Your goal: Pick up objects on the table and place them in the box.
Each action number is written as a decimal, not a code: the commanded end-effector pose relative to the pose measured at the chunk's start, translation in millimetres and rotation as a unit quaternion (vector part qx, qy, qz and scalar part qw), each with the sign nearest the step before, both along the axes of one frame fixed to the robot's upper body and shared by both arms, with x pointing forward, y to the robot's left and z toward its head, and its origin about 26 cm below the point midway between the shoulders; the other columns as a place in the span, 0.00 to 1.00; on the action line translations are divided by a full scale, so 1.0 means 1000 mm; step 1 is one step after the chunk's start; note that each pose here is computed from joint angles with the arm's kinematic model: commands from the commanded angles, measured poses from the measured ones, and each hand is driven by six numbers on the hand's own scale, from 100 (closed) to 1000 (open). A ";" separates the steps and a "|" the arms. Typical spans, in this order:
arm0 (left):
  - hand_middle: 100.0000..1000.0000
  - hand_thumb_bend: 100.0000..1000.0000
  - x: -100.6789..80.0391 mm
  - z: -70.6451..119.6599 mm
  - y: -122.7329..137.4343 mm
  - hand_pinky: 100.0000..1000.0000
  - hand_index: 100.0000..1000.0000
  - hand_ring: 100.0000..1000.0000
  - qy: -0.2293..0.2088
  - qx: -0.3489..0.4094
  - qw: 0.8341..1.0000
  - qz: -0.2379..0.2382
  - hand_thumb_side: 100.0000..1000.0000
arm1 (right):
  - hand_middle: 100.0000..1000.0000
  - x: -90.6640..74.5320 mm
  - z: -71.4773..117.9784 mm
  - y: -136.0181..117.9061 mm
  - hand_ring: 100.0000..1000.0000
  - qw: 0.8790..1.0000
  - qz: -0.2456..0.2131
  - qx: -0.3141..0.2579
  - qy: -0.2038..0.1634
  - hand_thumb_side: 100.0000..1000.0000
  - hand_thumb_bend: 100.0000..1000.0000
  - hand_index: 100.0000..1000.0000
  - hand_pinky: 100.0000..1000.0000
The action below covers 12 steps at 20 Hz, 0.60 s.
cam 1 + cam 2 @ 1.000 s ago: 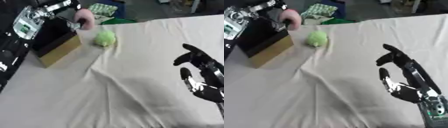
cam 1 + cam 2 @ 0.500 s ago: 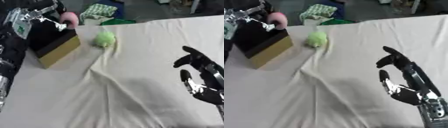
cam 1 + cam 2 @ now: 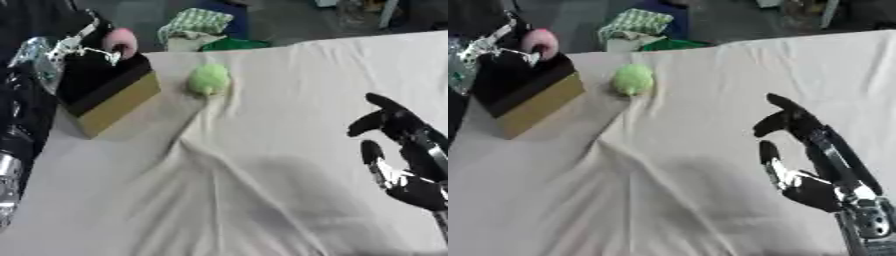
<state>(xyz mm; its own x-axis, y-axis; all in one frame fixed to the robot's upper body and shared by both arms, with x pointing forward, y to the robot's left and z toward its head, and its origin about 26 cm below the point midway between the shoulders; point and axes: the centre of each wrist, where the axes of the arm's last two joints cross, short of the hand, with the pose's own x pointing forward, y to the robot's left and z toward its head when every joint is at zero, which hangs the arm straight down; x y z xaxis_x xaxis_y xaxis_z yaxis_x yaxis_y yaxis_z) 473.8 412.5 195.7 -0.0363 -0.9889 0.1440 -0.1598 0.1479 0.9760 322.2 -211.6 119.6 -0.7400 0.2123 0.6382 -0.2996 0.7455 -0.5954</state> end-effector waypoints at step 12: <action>0.88 0.34 -0.006 0.018 0.021 0.92 0.95 0.86 -0.025 0.014 0.994 0.102 0.61 | 0.59 0.001 0.006 -0.001 0.62 1.000 -0.002 -0.001 -0.010 0.41 0.00 1.00 0.80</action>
